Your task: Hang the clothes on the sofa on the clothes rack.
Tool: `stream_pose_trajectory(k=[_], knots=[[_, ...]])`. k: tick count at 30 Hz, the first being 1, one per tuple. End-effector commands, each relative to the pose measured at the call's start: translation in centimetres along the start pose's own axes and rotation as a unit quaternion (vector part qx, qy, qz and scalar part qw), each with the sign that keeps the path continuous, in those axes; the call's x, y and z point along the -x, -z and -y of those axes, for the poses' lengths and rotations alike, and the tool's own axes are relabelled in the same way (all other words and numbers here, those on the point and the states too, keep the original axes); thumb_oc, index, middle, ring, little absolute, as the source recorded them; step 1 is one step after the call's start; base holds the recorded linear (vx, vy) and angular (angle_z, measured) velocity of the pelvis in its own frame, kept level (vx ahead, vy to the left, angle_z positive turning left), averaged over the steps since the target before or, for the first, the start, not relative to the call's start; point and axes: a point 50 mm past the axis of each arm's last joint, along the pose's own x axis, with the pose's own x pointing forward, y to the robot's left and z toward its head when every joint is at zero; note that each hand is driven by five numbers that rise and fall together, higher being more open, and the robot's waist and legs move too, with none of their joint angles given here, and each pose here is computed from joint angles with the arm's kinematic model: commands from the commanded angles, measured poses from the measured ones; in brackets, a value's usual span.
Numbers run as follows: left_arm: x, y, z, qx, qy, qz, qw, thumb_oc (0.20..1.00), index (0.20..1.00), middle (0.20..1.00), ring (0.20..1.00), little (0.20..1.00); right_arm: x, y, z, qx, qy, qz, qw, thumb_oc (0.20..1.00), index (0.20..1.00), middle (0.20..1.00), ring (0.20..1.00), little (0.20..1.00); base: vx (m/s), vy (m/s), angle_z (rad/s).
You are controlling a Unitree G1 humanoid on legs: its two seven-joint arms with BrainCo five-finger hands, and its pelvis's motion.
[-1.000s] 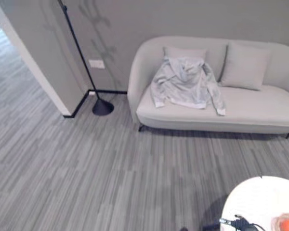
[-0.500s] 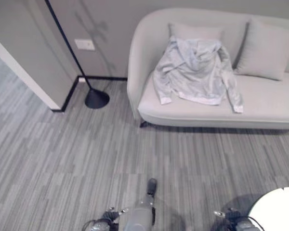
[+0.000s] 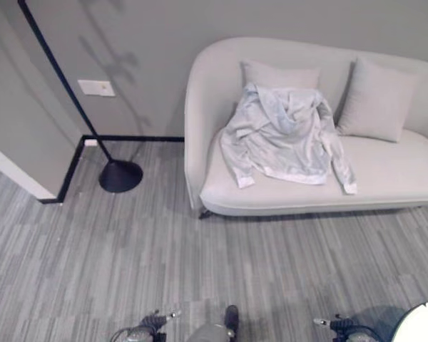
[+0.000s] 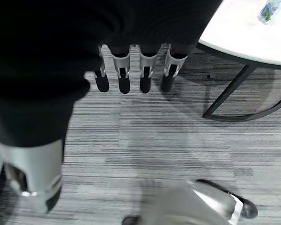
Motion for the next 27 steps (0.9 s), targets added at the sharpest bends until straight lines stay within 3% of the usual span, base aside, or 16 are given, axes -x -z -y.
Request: stream_pose_trajectory(k=[1, 12, 20, 27], knots=[[0.2, 1.1, -1.2, 0.015, -0.024, -0.01, 1.0, 1.0, 1.0, 1.0, 1.0, 1.0, -0.2, -1.9, 1.7, -0.009, 0.026, 0.03, 0.999, 1.0, 1.0, 1.0, 1.0, 1.0, 0.19, 0.072, 0.07], [0.1, 0.5, -0.6, 0.001, -0.025, -0.002, 1.0, 1.0, 1.0, 1.0, 1.0, 1.0, -0.2, -2.0, 2.5, -0.024, 0.042, 0.025, 0.999, 1.0, 1.0, 1.0, 1.0, 1.0, 0.39, -0.121, 0.29], [0.4, 2.6, 0.0, -0.008, -0.018, -0.028, 0.999, 1.0, 1.0, 1.0, 1.0, 1.0, -0.1, -0.2, 2.7, -0.006, 0.039, 0.006, 0.999, 1.0, 1.0, 1.0, 1.0, 1.0, 0.47, -0.369, 0.56], [0.2, 0.6, 0.8, 0.024, 0.0, 0.011, 1.0, 1.0, 1.0, 1.0, 1.0, 1.0, -0.1, -0.7, 4.7, -0.024, 0.068, 0.015, 0.997, 1.0, 1.0, 1.0, 1.0, 1.0, 0.26, -0.275, -0.08]])
